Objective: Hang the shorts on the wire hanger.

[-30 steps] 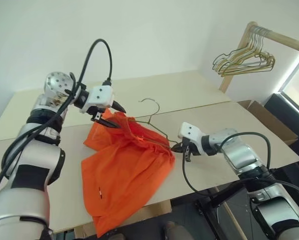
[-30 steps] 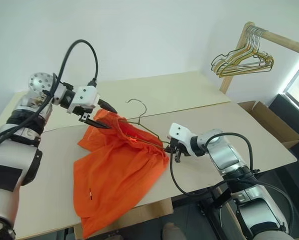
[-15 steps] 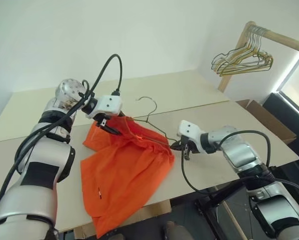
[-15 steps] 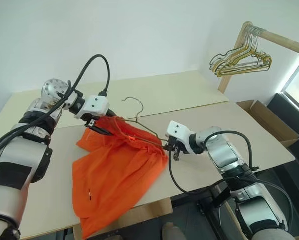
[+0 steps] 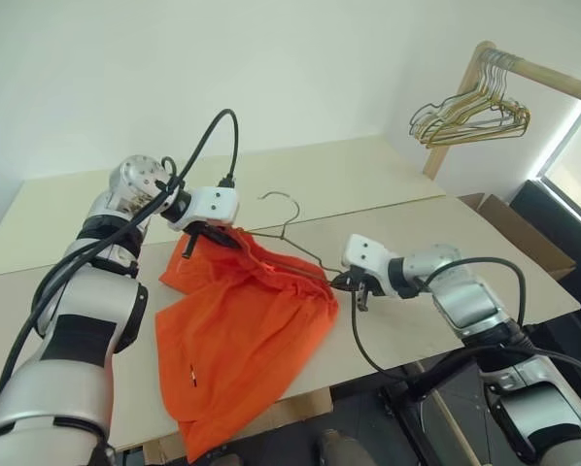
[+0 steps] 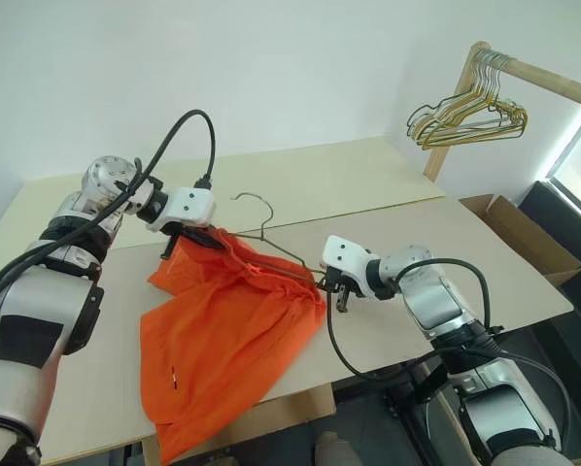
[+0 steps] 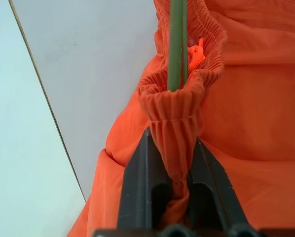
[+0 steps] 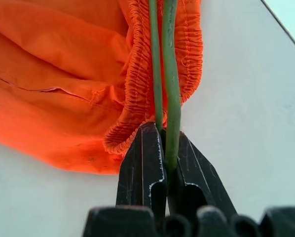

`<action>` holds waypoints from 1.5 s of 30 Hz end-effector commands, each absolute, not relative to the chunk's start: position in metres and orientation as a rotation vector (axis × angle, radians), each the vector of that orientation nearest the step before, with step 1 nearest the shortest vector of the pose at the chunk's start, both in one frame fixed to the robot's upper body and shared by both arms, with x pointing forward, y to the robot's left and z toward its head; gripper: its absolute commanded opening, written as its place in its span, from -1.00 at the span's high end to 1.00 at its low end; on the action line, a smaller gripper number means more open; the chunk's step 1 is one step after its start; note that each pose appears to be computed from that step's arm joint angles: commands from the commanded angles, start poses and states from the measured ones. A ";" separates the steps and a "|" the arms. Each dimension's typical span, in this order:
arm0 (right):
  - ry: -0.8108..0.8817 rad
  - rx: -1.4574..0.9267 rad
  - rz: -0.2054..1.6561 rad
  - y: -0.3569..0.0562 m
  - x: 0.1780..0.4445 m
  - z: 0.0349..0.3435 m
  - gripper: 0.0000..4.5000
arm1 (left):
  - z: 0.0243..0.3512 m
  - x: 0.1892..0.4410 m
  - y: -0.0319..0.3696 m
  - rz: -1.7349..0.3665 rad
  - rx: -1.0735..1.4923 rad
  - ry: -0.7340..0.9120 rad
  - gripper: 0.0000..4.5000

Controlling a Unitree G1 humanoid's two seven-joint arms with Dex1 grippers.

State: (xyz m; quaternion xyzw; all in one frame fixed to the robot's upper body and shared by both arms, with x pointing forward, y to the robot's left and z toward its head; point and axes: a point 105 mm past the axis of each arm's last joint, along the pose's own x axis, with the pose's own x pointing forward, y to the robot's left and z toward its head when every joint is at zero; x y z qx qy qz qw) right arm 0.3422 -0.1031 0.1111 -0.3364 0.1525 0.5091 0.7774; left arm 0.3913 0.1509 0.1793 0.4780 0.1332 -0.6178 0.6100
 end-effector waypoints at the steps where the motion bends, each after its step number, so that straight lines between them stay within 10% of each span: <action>1: 0.189 -0.772 1.084 -0.095 0.345 0.130 0.87 | 0.193 0.394 0.156 -1.388 1.140 0.267 1.00; 11: 0.119 -0.643 0.924 -0.134 0.355 0.166 -0.59 | 0.215 0.403 0.162 -1.272 1.152 0.187 1.00; 22: 0.228 -0.396 0.919 -0.150 0.319 0.125 -0.59 | 0.233 0.404 0.167 -1.224 1.101 0.114 1.00; 45: 0.272 0.009 0.982 -0.077 0.356 0.083 -0.59 | 0.239 0.405 0.173 -1.186 1.113 0.093 1.00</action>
